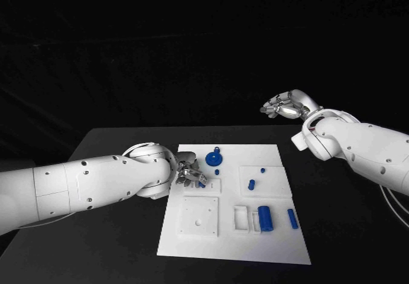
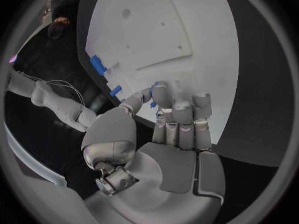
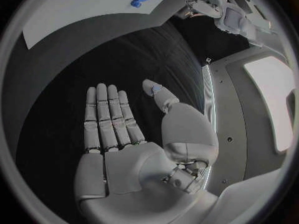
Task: Assemble the parts on the task board
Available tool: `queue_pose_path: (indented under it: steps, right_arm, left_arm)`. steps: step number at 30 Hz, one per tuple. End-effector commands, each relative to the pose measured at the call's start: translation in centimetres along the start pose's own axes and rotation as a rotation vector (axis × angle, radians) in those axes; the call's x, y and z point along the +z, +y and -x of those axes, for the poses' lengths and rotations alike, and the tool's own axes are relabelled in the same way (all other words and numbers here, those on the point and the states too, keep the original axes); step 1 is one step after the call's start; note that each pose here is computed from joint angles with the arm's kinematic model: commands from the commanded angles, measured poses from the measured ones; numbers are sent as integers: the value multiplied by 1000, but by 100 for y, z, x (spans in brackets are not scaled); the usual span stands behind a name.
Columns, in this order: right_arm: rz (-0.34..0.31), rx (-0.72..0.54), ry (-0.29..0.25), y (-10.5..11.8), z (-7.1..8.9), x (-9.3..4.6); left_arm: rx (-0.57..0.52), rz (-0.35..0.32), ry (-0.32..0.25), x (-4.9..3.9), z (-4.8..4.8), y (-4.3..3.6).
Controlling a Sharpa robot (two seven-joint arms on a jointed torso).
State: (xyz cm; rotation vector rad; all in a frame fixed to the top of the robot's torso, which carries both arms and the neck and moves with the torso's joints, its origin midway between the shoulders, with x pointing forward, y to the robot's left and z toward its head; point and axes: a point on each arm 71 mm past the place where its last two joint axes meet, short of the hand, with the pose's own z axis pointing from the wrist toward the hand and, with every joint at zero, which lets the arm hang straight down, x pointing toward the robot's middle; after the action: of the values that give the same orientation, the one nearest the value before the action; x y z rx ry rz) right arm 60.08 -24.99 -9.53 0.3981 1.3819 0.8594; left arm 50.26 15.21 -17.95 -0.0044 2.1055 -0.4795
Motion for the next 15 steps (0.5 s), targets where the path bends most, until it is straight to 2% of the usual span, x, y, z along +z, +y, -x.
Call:
queue_pose_path:
  steps: [1,8,15]
  right_arm:
    - [5,5,12,11,-10,2]
    - [7,6,13,16,-14,2]
    - [8,6,13,20,-16,0]
  left_arm:
    - [-13,-11,-6,15,-1,-17]
    - [-15,-9,-1,37,-38,-15]
    - [-14,-9,-8,43,-33,-16]
